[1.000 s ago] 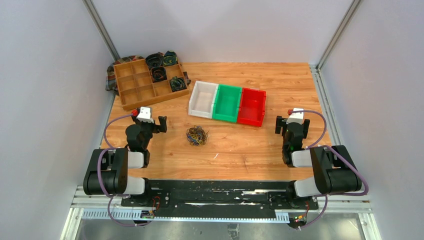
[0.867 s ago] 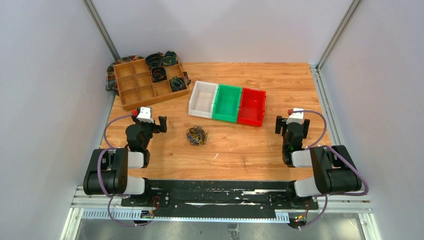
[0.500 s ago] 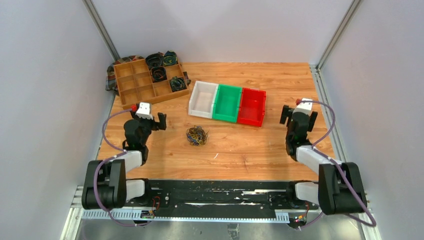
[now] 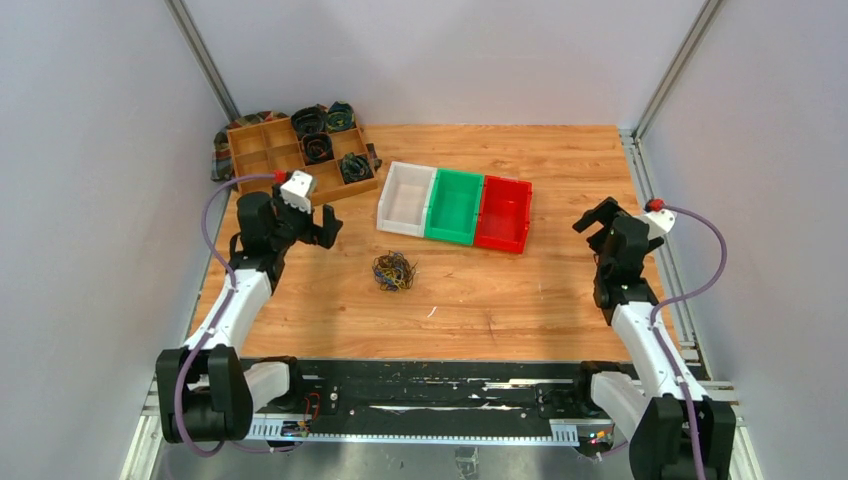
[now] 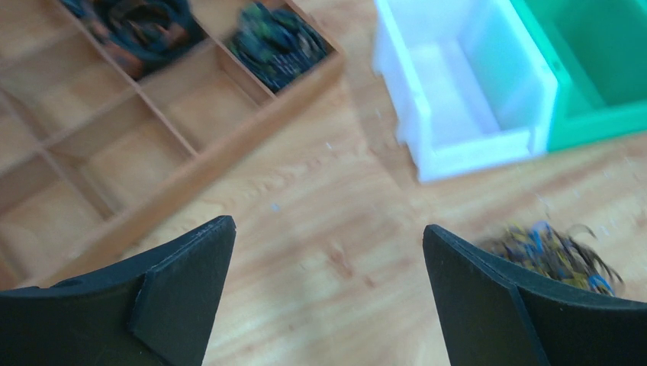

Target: Untangle the cables

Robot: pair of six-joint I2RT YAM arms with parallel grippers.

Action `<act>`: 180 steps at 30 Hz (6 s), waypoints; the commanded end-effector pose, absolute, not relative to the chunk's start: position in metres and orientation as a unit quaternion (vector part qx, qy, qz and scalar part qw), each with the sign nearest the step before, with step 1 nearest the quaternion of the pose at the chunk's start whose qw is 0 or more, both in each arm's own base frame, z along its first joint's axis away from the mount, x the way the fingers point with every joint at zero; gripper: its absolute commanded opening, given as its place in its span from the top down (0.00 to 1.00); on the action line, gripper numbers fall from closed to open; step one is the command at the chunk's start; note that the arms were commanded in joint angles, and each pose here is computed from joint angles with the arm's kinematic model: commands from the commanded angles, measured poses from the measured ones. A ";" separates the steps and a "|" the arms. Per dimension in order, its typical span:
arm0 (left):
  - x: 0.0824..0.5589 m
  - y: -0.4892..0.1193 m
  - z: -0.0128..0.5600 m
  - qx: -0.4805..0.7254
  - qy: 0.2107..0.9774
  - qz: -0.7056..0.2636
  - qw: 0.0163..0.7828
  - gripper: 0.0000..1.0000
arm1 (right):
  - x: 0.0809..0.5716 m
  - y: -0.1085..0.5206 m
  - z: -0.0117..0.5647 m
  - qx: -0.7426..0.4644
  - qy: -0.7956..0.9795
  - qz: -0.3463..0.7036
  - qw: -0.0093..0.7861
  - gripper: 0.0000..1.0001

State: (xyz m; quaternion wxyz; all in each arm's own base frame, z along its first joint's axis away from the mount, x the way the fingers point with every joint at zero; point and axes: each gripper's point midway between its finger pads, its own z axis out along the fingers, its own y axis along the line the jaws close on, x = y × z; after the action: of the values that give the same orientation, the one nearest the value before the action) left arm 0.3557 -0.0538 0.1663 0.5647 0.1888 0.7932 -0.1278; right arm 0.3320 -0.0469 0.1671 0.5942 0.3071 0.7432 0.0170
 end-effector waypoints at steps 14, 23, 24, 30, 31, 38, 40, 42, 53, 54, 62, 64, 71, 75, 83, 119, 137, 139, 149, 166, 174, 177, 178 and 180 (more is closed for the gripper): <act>0.301 -0.138 0.097 0.392 0.824 -0.237 0.333 0.02 | 0.296 0.125 0.114 0.046 0.906 0.130 0.400 0.07; 0.309 -0.159 0.083 0.415 0.812 -0.258 0.319 0.11 | 0.264 0.157 0.128 -0.020 0.892 0.163 0.421 0.07; 0.310 -0.160 0.083 0.416 0.811 -0.260 0.318 0.13 | 0.260 0.159 0.128 -0.024 0.891 0.168 0.420 0.07; 0.315 -0.166 0.072 0.419 0.812 -0.270 0.302 0.33 | 0.243 0.183 0.133 -0.067 0.882 0.197 0.423 0.18; 0.316 -0.166 0.071 0.419 0.813 -0.271 0.300 0.36 | 0.241 0.186 0.134 -0.074 0.881 0.199 0.422 0.19; 0.316 -0.174 0.066 0.423 0.811 -0.279 0.292 0.78 | 0.236 0.217 0.146 -0.105 0.865 0.247 0.425 0.22; 0.313 -0.174 0.067 0.423 0.811 -0.279 0.290 0.81 | 0.237 0.227 0.150 -0.108 0.859 0.263 0.425 0.21; 0.310 -0.174 0.073 0.423 0.811 -0.281 0.289 0.86 | 0.238 0.239 0.154 -0.113 0.854 0.283 0.422 0.18; 0.263 -0.181 0.128 0.408 0.799 -0.339 0.284 0.99 | 0.235 0.309 0.157 -0.191 0.833 0.324 0.406 0.10; 0.260 -0.182 0.132 0.407 0.797 -0.344 0.284 0.99 | 0.234 0.313 0.156 -0.200 0.833 0.323 0.402 0.10; 0.245 -0.187 0.168 0.394 0.788 -0.370 0.295 0.99 | 0.219 0.333 0.181 -0.256 0.771 0.355 0.463 0.09; 0.245 -0.188 0.178 0.388 0.787 -0.371 0.304 0.99 | 0.218 0.337 0.191 -0.259 0.760 0.365 0.472 0.09; 0.241 -0.191 0.206 0.364 0.785 -0.383 0.323 0.99 | 0.226 0.358 0.210 -0.251 0.739 0.369 0.505 0.10; 0.235 -0.192 0.218 0.359 0.780 -0.389 0.333 0.99 | 0.237 0.366 0.216 -0.243 0.739 0.352 0.521 0.11; 0.223 -0.195 0.234 0.353 0.770 -0.409 0.339 0.99 | 0.252 0.386 0.222 -0.233 0.734 0.351 0.533 0.14; 0.196 -0.215 0.324 0.356 0.709 -0.500 0.346 0.99 | 0.247 0.364 0.118 -0.178 0.786 0.318 0.498 0.28; 0.210 -0.200 0.412 0.377 0.692 -0.409 0.461 0.99 | 0.230 0.329 0.038 -0.156 0.839 0.274 0.444 0.29; 0.219 -0.194 0.430 0.369 0.690 -0.380 0.493 1.00 | 0.227 0.325 0.031 -0.154 0.843 0.270 0.439 0.29; 0.239 -0.166 0.535 0.324 0.645 -0.274 0.635 1.00 | 0.216 0.311 0.003 -0.139 0.859 0.269 0.413 0.24; 0.251 -0.151 0.432 0.300 0.722 -0.235 0.577 1.00 | 0.217 0.310 0.043 -0.133 0.833 0.322 0.430 0.32; 0.270 -0.116 0.312 0.326 0.779 -0.113 0.524 1.00 | 0.213 0.314 0.044 -0.160 0.838 0.324 0.410 0.31; 0.278 -0.100 0.286 0.332 0.790 -0.060 0.512 1.00 | 0.210 0.313 0.050 -0.160 0.837 0.328 0.408 0.22; 0.280 -0.096 0.276 0.332 0.796 -0.048 0.504 0.99 | 0.209 0.313 0.053 -0.161 0.835 0.332 0.408 0.21; 0.283 -0.089 0.263 0.333 0.802 -0.028 0.494 1.00 | 0.206 0.311 0.060 -0.165 0.834 0.336 0.406 0.21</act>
State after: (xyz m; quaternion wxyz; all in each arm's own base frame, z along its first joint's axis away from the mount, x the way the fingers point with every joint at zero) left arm 0.2624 -0.1098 0.2561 0.4538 0.3219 0.8236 -0.1105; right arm 0.2061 0.3133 0.0428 0.4053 -0.1570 0.8389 0.3277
